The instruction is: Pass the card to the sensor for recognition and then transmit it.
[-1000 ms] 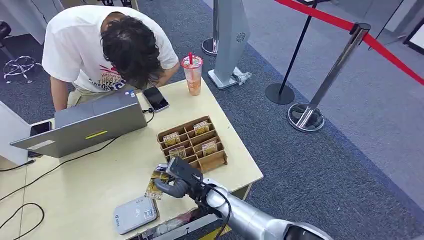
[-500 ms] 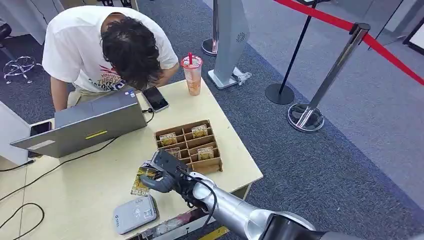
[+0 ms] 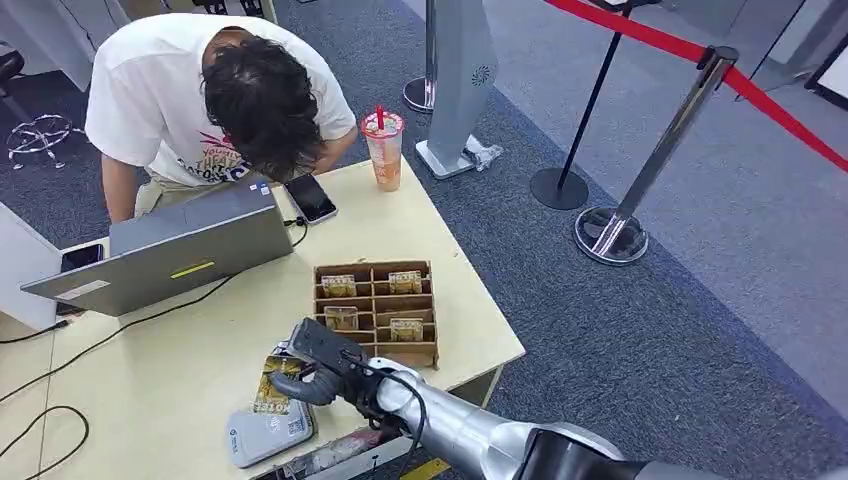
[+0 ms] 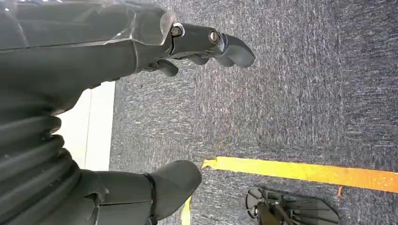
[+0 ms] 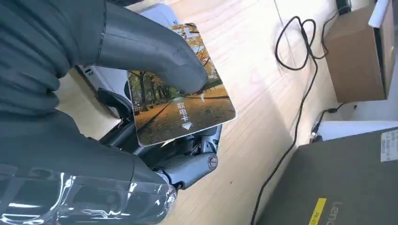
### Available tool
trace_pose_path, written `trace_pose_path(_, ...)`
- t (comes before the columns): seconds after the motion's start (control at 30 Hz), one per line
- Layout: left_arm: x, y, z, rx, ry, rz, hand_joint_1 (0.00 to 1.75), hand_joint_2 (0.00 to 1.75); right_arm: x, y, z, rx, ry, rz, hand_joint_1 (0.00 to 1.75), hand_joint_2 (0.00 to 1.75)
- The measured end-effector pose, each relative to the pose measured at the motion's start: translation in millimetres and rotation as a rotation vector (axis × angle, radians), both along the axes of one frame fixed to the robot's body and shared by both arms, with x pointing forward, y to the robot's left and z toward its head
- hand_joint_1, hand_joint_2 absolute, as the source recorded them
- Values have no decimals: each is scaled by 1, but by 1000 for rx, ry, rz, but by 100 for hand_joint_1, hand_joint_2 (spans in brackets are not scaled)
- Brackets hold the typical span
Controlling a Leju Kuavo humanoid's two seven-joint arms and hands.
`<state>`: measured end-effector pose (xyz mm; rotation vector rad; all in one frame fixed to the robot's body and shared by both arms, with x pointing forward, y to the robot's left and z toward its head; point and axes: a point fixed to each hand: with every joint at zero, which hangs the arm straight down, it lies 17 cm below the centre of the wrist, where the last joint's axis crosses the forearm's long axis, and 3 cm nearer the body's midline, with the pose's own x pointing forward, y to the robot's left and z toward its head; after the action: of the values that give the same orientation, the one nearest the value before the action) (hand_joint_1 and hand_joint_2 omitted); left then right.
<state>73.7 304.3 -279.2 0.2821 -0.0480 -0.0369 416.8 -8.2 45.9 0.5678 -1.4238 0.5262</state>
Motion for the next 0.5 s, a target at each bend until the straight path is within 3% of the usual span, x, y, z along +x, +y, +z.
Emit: trace_pose_path(0.5,0,0,0,1,-4,1,0,175,-3,0,-2,9,10,-1,175,175)
